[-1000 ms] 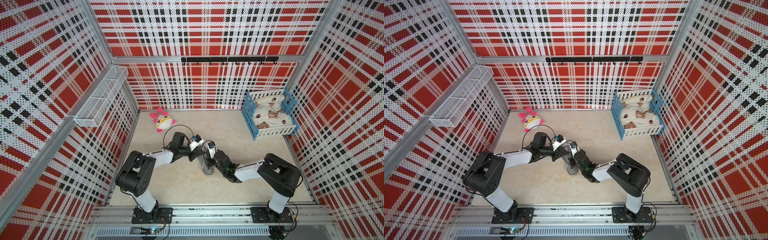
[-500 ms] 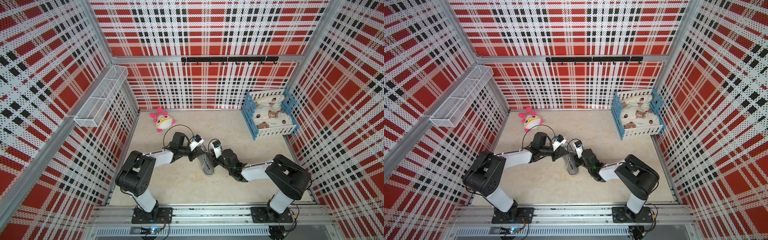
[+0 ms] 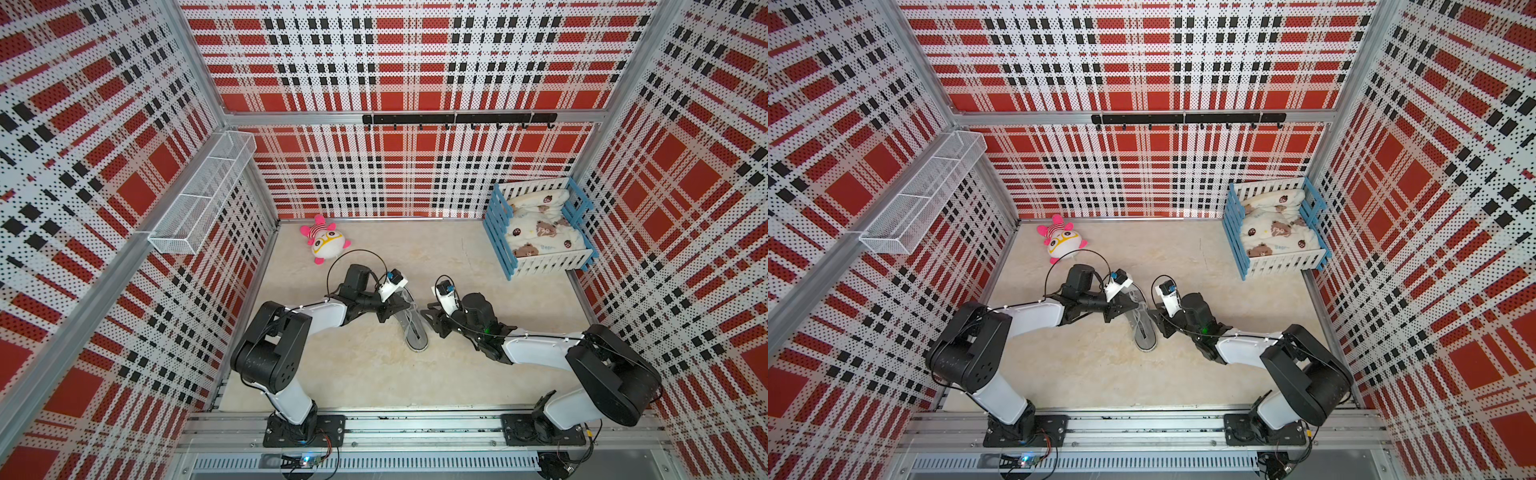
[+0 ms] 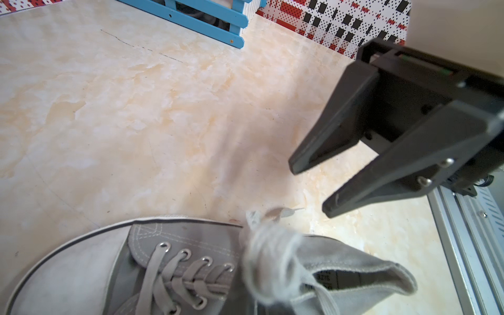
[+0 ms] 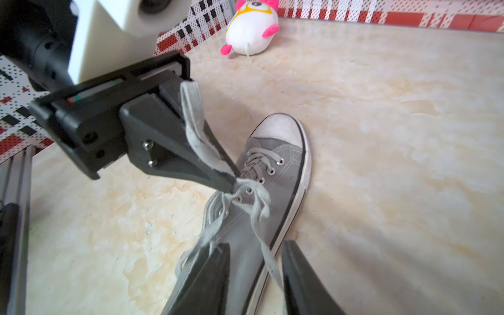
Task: Tie the shoes
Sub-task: Cross the shoelace with the shoelace.
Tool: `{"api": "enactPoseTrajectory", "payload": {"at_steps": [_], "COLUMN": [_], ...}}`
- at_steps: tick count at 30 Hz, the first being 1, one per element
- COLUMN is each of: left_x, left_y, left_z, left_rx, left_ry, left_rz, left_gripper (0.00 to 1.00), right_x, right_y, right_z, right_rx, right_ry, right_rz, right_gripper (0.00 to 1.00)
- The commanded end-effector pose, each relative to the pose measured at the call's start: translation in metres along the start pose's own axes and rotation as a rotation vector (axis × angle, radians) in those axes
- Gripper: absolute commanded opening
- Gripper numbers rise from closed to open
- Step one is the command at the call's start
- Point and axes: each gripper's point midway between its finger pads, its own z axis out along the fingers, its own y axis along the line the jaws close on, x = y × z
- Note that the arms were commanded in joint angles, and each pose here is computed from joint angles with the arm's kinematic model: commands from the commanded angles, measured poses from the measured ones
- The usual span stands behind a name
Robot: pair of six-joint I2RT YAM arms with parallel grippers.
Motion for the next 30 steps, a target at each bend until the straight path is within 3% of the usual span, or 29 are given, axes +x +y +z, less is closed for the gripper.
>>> {"api": "enactPoseTrajectory", "payload": {"at_steps": [1,8,17,24,30], "left_x": [-0.010,-0.013,-0.015,-0.014,-0.014], "left_y": [-0.004,-0.003,0.004,0.006,0.005], "left_z": [-0.002,-0.002,-0.007,-0.007,-0.007], "left_rx": [0.005,-0.002,-0.031,-0.033,-0.030], "left_ry": [-0.031,-0.039,-0.059,-0.061,-0.062], "left_rz": [0.034,0.032,0.020,0.017,0.018], "left_gripper": [0.00,0.00,0.00,0.00,0.00], "right_x": [0.026,0.039,0.017,0.013,0.008], "right_y": [0.021,0.042,0.075,0.044,0.005], "right_z": [-0.003,0.005,0.019,0.009,0.003], "right_rx": [-0.124,-0.219,-0.359,-0.233,-0.104], "right_ry": [0.111,0.116,0.005,-0.011,0.002], "right_rz": [0.079,0.160,0.219,0.192,0.160], "right_gripper": [0.29,0.12,0.08,0.09,0.19]}}
